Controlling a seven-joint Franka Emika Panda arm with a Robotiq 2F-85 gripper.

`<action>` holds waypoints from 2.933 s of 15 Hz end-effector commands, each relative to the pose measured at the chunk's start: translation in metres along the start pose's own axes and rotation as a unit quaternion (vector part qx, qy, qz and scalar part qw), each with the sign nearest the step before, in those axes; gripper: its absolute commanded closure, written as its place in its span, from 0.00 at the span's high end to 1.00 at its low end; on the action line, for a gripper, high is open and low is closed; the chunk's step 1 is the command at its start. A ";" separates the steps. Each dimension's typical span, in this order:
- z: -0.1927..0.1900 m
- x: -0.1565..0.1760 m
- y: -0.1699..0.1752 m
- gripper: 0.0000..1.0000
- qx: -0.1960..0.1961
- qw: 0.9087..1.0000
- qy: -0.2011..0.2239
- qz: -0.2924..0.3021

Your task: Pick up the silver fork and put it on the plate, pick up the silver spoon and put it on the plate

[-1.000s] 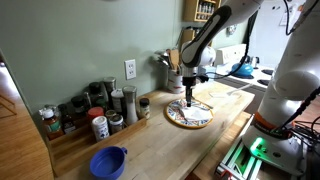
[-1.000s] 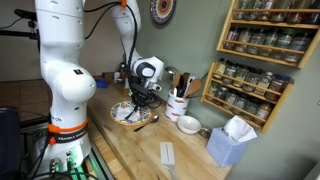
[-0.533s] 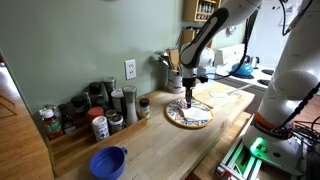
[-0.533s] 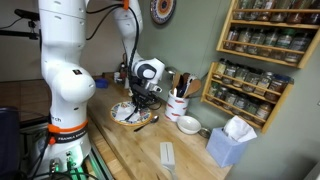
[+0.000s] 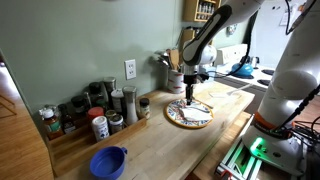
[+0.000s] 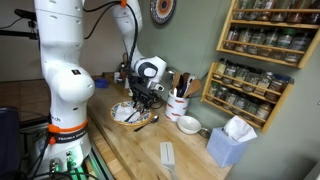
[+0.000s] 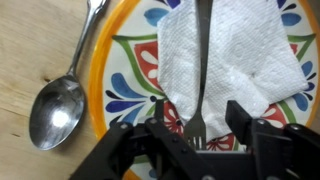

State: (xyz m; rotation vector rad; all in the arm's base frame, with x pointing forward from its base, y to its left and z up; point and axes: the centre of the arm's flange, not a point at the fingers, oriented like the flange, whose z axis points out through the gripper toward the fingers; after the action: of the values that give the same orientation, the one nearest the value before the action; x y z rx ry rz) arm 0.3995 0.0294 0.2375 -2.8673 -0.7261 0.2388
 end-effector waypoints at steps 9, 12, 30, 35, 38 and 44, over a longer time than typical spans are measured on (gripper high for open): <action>-0.039 -0.078 -0.011 1.00 -0.011 0.988 0.015 0.151; -0.033 -0.089 0.003 1.00 -0.040 0.974 -0.002 0.221; 0.026 -0.103 0.082 1.00 -0.103 0.960 -0.007 0.261; 0.034 -0.100 0.088 1.00 -0.098 0.963 0.005 0.249; 0.034 -0.099 0.087 1.00 -0.093 0.965 0.010 0.244; 0.033 -0.102 0.089 1.00 -0.093 0.962 0.004 0.256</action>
State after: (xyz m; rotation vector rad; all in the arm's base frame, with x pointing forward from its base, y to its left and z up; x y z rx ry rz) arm 0.3686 -0.0926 0.2059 -3.1850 -0.0204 0.2119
